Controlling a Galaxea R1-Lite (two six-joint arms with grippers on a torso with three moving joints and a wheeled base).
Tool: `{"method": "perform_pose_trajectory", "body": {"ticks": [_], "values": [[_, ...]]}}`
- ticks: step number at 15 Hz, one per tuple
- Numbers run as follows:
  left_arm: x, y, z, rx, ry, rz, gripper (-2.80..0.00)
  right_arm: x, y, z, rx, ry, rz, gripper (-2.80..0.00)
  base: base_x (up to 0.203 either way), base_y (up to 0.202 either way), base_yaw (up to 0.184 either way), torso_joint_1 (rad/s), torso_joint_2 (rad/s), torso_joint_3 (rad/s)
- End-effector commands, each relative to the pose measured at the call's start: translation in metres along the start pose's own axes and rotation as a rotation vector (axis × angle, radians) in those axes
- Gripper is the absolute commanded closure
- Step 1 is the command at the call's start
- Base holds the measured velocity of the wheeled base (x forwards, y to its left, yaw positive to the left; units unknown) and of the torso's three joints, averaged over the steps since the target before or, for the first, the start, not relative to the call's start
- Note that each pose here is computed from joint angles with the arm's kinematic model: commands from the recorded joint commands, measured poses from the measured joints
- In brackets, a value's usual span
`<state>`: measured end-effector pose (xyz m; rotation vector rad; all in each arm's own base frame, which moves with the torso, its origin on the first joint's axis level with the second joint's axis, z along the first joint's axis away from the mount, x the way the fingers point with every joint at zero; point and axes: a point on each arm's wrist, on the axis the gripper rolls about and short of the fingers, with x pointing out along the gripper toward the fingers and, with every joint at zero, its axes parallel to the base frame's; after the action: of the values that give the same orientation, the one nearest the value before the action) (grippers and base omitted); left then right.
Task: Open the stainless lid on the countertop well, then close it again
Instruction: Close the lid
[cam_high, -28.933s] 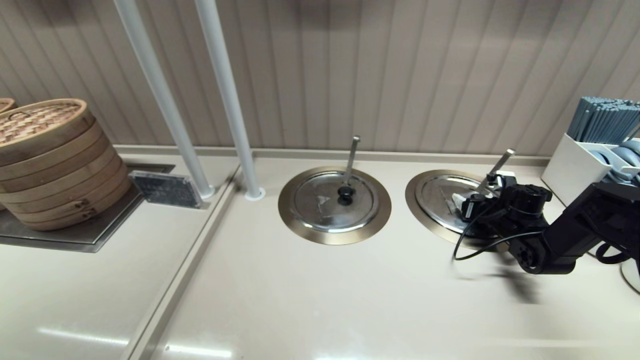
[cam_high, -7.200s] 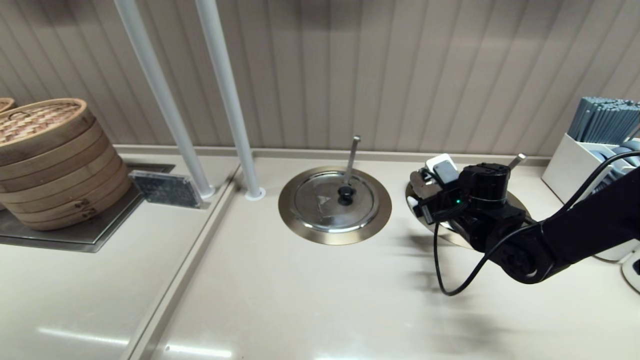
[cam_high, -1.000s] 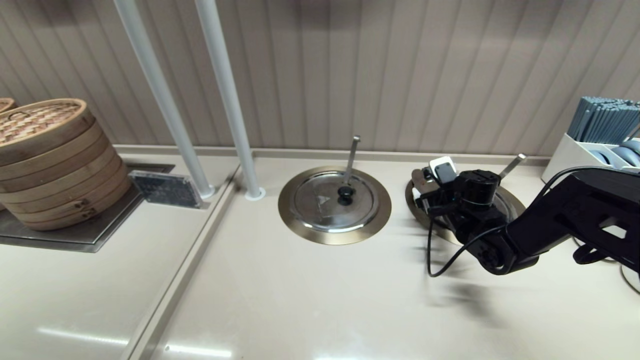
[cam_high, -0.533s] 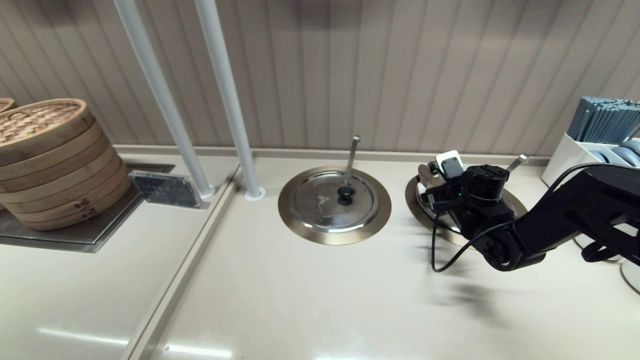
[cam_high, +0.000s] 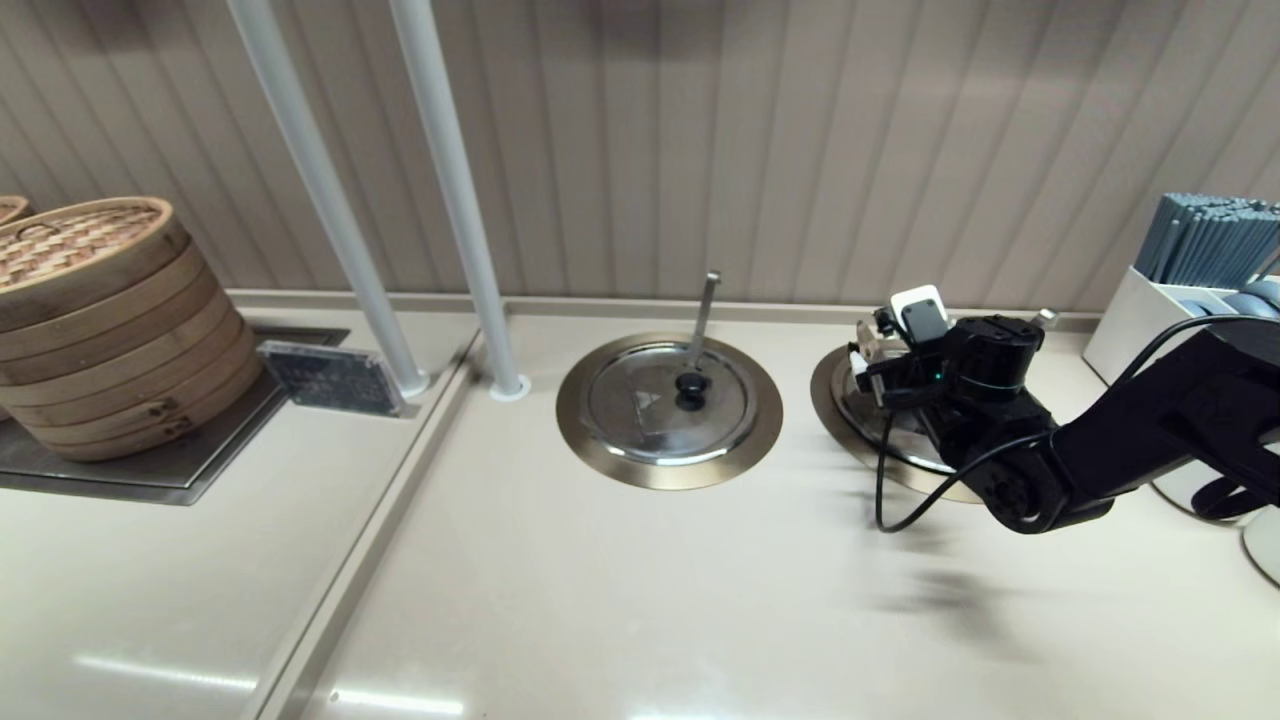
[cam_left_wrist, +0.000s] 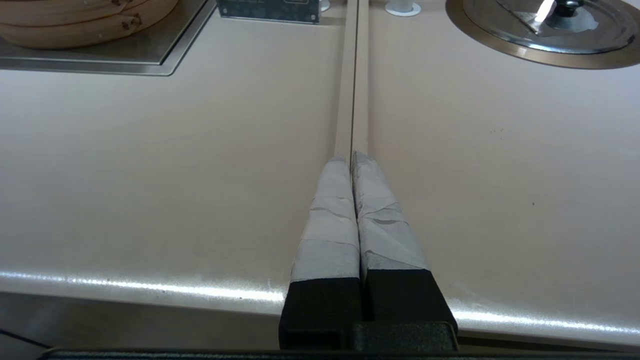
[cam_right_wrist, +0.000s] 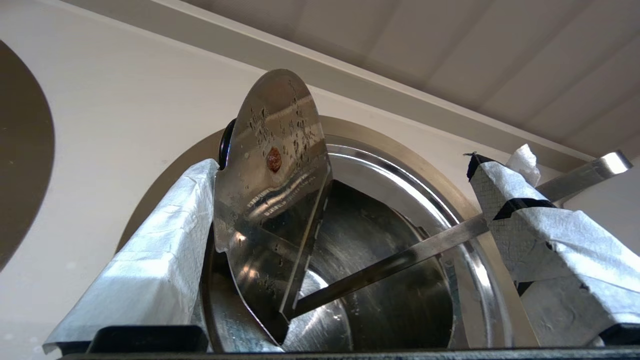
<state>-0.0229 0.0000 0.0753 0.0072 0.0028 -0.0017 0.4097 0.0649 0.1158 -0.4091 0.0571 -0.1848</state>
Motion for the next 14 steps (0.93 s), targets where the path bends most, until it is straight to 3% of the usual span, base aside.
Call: {"method": "perform_pose_trajectory", "body": {"ticks": [1, 14], "values": [[0.000, 0.000, 0.000, 0.000, 0.001, 0.000, 0.00, -0.004, -0.012, 0.003, 0.001, -0.003, -0.025, -2.80, 0.000, 0.000, 0.000, 0.000, 0.00, 0.000], [0.000, 0.000, 0.000, 0.000, 0.001, 0.000, 0.00, -0.011, -0.046, 0.008, -0.014, -0.004, -0.094, -2.80, 0.000, 0.000, 0.000, 0.000, 0.00, 0.000]]}}
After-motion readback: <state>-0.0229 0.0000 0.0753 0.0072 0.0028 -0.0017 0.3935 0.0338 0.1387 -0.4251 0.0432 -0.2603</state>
